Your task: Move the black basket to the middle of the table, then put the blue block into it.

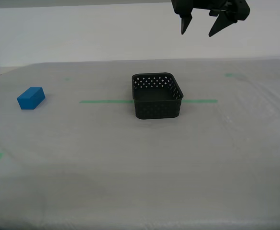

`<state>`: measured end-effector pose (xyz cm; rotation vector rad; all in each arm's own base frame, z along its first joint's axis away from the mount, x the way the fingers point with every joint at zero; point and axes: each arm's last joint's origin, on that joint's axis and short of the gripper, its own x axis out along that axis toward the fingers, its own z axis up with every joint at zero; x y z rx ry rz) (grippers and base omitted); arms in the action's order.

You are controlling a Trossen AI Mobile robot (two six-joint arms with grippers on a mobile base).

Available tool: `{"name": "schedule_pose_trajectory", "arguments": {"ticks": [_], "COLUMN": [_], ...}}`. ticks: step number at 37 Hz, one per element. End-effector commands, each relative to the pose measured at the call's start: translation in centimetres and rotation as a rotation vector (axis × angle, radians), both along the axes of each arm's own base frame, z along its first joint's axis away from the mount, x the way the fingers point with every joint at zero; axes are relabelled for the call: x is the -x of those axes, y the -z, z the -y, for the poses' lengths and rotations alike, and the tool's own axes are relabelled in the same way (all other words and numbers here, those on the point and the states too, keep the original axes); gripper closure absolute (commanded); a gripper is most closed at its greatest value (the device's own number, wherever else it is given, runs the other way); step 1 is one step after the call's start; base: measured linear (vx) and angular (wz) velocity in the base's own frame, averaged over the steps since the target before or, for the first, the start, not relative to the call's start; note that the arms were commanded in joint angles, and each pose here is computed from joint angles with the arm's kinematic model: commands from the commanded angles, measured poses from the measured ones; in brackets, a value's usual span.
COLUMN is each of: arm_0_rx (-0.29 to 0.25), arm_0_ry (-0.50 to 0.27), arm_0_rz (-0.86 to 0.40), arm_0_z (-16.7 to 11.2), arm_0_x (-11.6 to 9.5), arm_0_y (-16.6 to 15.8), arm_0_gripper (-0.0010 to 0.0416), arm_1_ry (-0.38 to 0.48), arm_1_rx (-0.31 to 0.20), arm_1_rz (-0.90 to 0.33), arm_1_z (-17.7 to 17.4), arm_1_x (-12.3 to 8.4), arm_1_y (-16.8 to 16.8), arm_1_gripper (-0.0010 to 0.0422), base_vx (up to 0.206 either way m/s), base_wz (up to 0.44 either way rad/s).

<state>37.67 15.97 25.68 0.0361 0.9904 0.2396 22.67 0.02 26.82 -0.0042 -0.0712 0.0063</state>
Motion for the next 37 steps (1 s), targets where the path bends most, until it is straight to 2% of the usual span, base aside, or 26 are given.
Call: {"name": "schedule_pose_trajectory", "arguments": {"ticks": [1,21,29,37], "arm_0_rx": [0.009,0.044,0.078,0.088], "arm_0_ry": [0.025,0.150,0.172,0.239], "arm_0_rz": [-0.006,-0.020,-0.011,0.001], "arm_0_z": [1.1,7.8,10.9,14.3], "arm_0_x": [-0.2,-2.0,-2.5,-2.9], "arm_0_y": [-0.1,0.1,0.1,0.0], "arm_0_gripper": [0.0012,0.0012,0.0012,0.0012], "arm_1_ry": [0.000,-0.001,-0.001,0.000], "arm_1_rx": [-0.001,-0.001,-0.001,-0.001], "arm_1_rz": [0.005,0.004,0.004,0.004], "arm_1_z": [0.0,0.0,0.0,0.0], "arm_1_x": [0.0,0.0,0.0,0.0], "arm_1_y": [-0.1,-0.1,-0.1,-0.1], "arm_1_gripper": [0.0412,0.0412,0.0412,0.0412], "base_vx": [0.000,0.000,0.000,0.000], "base_wz": [0.000,0.000,0.000,0.000]}}
